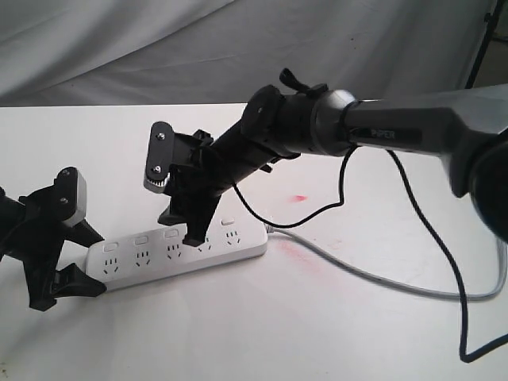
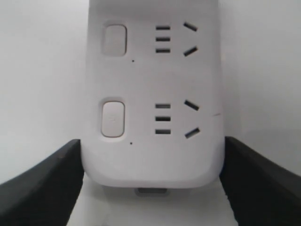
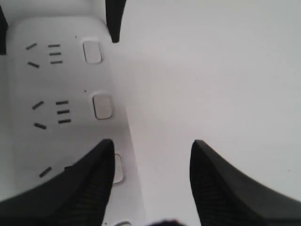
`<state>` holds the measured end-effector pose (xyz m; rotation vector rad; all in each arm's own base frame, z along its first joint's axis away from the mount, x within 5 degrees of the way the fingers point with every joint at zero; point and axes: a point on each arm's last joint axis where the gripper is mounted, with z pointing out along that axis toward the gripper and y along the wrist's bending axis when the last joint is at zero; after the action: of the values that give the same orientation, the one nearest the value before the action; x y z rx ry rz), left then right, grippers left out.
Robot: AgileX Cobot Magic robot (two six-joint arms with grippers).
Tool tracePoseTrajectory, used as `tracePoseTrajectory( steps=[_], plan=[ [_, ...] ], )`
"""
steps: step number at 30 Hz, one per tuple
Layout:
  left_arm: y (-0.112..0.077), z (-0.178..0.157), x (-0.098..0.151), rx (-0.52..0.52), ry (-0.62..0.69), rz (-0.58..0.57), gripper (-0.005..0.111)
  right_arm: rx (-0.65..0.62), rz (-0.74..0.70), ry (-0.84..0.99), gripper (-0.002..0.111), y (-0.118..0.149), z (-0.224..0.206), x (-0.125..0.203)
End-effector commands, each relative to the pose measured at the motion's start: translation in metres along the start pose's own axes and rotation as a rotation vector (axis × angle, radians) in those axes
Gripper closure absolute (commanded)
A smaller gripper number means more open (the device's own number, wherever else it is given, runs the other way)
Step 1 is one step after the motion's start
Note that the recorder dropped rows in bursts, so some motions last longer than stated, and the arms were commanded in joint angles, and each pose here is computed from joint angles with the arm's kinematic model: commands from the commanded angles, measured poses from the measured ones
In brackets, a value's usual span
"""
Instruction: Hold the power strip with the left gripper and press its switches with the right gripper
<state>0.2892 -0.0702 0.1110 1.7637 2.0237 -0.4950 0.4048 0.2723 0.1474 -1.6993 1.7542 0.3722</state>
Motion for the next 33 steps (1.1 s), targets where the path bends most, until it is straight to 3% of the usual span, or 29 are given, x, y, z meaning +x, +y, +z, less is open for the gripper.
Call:
tracePoseTrajectory(
  steps=[1,20,33],
  plan=[
    [0.0,0.0,0.0,0.005,-0.001,0.007,0.04,0.023,0.007,-0.012,0.061,-0.011,-0.029,-0.006],
    [0.0,0.0,0.0,0.005,-0.001,0.007,0.04,0.029,0.048,0.07,0.061,-0.009,-0.015,0.032],
    [0.0,0.0,0.0,0.005,-0.001,0.007,0.04,0.027,0.053,0.069,0.061,-0.008,-0.01,0.036]
  ],
)
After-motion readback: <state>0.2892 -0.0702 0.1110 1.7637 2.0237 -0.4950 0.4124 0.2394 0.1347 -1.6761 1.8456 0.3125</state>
